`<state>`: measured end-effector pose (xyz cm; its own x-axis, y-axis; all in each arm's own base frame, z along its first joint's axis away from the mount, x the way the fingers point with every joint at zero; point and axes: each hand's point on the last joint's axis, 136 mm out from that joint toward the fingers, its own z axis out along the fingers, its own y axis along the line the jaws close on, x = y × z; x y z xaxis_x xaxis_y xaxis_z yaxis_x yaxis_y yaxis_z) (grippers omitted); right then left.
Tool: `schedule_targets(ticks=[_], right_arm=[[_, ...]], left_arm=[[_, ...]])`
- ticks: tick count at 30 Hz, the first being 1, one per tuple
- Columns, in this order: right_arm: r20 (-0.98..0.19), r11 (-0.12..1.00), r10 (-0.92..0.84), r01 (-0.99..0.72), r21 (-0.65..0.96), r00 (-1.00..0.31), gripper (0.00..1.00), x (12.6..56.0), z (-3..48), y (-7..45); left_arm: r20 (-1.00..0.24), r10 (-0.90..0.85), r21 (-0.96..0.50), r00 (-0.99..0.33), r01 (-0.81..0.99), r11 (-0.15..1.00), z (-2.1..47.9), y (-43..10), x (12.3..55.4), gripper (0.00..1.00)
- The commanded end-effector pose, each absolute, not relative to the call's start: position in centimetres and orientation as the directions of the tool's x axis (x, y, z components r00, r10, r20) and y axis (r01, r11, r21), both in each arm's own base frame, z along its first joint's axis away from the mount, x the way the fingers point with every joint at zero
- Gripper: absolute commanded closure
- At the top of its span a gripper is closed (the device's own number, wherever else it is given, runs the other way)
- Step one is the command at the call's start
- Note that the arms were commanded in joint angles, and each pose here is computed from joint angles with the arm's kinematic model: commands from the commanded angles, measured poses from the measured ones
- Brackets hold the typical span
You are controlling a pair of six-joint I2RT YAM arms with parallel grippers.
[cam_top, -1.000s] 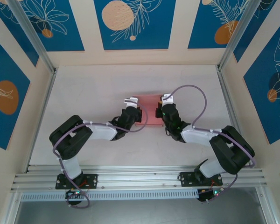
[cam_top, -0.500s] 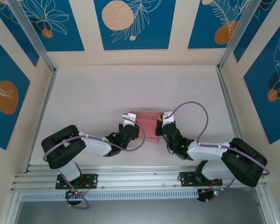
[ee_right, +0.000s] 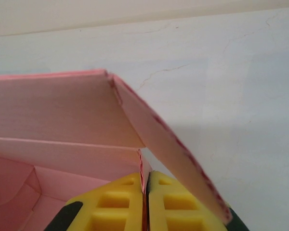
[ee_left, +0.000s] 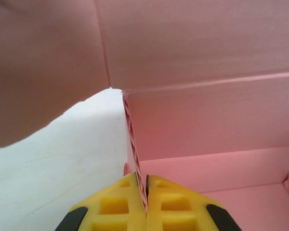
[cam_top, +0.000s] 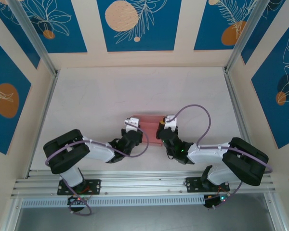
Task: Fold the paper box
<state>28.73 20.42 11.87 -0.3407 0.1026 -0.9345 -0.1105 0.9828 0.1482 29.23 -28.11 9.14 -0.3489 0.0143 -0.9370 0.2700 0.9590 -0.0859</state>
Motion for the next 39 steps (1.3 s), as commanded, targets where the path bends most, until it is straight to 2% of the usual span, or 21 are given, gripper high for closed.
schedule_targets(ticks=[1, 12, 18, 24, 31, 35, 38, 39], right_arm=[[-0.918, 0.926, 0.221, -0.226, 0.303, -0.329, 0.90, 29.4, 15.2, 24.5], [-0.887, 0.925, 0.242, -0.180, 0.333, -0.394, 0.90, 29.4, 11.7, 23.9], [-0.875, 0.934, 0.236, -0.149, 0.324, -0.424, 0.89, 28.0, 9.6, 23.1], [-0.892, 0.959, 0.171, -0.137, 0.248, -0.418, 0.90, 27.0, 8.2, 23.1], [-0.899, 0.974, 0.129, -0.119, 0.195, -0.418, 0.90, 26.6, 7.1, 22.4], [-0.904, 0.977, 0.112, -0.118, 0.175, -0.413, 0.90, 26.8, 7.1, 22.5], [-0.904, 0.979, 0.108, -0.114, 0.170, -0.413, 0.90, 27.0, 7.2, 22.6], [-0.905, 0.979, 0.107, -0.117, 0.169, -0.412, 0.90, 27.0, 7.3, 22.6]], left_arm=[[-0.953, -0.035, -0.170, -0.302, 0.433, 0.885, 11.8, -33.5, 28.1, 0.98], [-0.949, -0.041, -0.176, -0.314, 0.413, 0.893, 10.6, -34.3, 28.8, 0.98], [-0.942, -0.030, -0.169, -0.336, 0.395, 0.903, 10.0, -33.3, 28.4, 0.93], [-0.926, -0.043, -0.199, -0.375, 0.387, 0.900, 9.2, -32.4, 27.7, 0.85], [-0.918, -0.018, -0.202, -0.395, 0.429, 0.880, 9.4, -31.1, 26.1, 0.46], [-0.908, 0.038, -0.198, -0.418, 0.505, 0.840, 9.2, -30.8, 24.4, 0.17], [-0.891, 0.082, -0.200, -0.446, 0.550, 0.811, 8.9, -30.4, 23.0, 0.02], [-0.885, 0.100, -0.198, -0.454, 0.564, 0.802, 8.8, -30.1, 22.5, 0.01]])
